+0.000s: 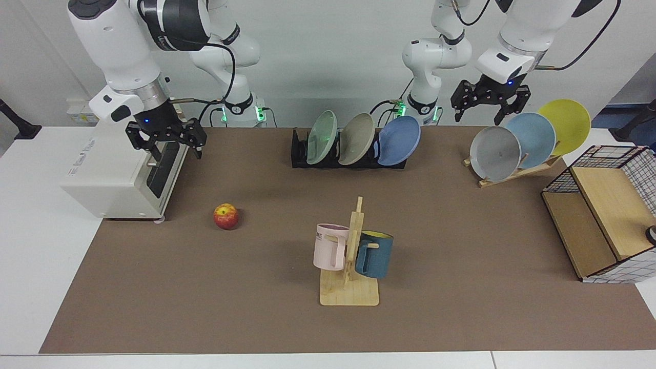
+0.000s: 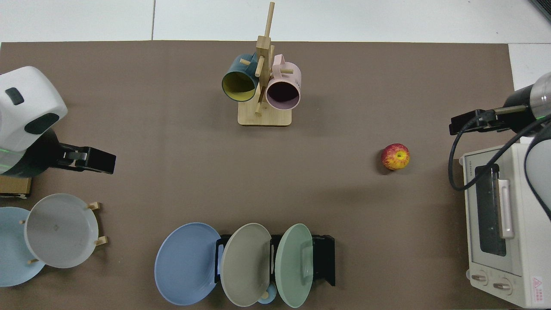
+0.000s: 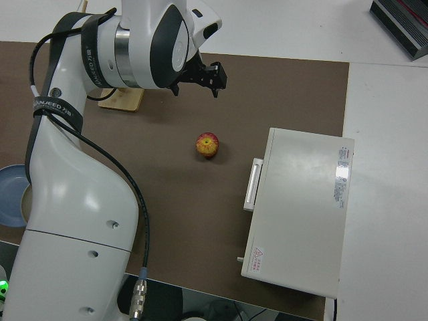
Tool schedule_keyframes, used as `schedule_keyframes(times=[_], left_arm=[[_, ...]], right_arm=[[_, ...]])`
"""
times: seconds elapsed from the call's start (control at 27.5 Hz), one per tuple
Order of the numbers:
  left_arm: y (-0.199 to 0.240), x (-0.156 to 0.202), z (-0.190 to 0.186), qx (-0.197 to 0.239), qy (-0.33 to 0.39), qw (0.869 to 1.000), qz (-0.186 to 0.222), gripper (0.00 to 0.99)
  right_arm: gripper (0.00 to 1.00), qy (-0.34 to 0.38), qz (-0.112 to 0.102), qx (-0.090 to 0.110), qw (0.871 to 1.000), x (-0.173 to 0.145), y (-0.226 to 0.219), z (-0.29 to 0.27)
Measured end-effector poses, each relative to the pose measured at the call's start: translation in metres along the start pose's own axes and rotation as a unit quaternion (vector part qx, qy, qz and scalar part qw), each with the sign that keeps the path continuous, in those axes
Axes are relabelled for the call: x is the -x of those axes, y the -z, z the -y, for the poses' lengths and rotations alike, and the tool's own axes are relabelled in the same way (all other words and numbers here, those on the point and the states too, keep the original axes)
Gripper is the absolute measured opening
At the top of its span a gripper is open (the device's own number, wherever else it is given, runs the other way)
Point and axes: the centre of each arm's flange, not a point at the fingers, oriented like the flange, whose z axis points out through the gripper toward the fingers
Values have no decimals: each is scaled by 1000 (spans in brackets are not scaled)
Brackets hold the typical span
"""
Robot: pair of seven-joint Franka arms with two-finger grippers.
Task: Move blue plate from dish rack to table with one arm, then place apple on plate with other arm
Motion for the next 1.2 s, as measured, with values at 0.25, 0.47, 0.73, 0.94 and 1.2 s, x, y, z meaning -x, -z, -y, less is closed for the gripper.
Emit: schedule_keyframes(times=[0.25,0.47,0.73,0.94,1.2], left_arm=[[0,0,0,0,-4,1000,0,991],[-1,0,0,0,-4,1000,1,991],[1,1,1,0,-3,1000,-1,991],[3,3,2,-1,-1,1000,-2,991],[3,6,2,-1,-1,1000,0,991]], right_arm=[[1000,0,0,0,1000,0,0,0],[1000,0,0,0,1000,0,0,0],[1000,0,0,0,1000,0,0,0],[1000,0,0,0,1000,0,0,0],[1000,0,0,0,1000,0,0,0]])
